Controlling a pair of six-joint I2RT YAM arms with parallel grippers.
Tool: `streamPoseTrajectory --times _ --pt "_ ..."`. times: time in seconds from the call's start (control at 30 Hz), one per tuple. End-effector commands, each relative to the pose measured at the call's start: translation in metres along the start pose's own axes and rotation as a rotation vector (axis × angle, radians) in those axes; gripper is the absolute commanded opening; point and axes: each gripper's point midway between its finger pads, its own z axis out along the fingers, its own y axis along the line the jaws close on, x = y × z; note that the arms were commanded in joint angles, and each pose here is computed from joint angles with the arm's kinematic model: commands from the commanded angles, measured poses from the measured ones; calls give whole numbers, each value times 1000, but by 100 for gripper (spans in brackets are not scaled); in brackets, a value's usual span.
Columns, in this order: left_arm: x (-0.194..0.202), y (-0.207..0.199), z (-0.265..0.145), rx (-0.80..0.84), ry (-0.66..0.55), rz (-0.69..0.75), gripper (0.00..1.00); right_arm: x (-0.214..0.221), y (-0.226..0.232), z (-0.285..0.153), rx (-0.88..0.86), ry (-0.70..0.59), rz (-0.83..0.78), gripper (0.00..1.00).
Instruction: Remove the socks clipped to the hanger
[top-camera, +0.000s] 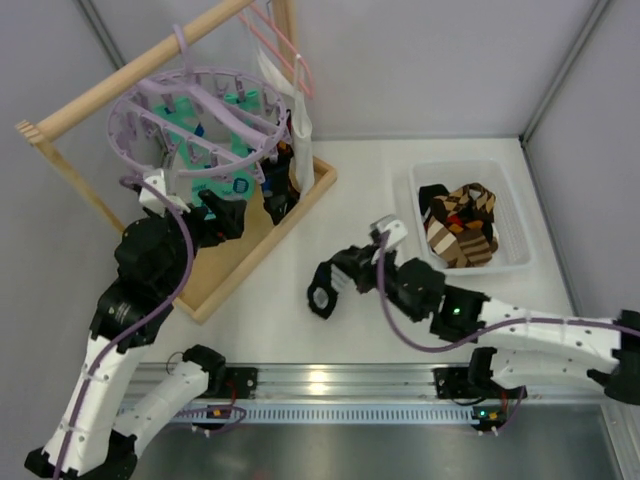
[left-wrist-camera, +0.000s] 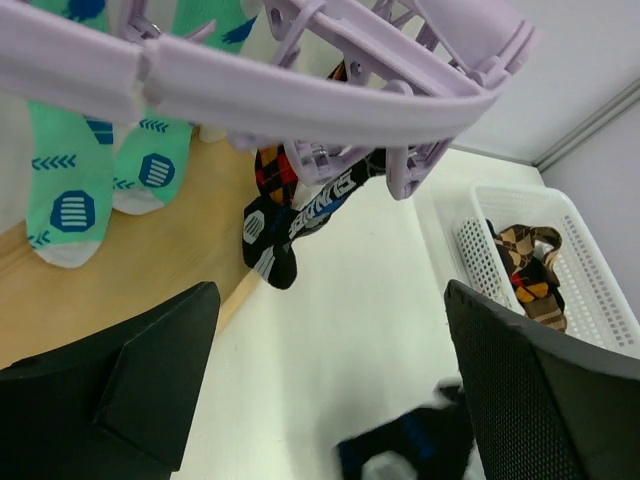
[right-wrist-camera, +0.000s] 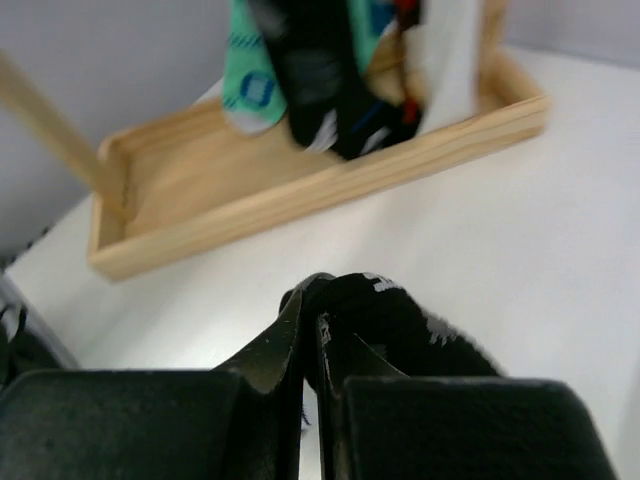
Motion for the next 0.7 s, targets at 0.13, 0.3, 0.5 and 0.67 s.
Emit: streamPoseTrajectory --times 0.13,0.3,0.5,0.67 --pt "14 4 -42 79 22 68 98 -86 -142 -67 414 -20 -46 0" --pt "31 10 -72 148 -6 89 98 -130 -249 -95 733 5 -62 0" --pt "43 32 -93 130 -91 94 98 -145 -342 -89 917 21 -35 0" --pt "45 40 -100 115 -127 71 98 -89 -377 -40 890 185 31 0"
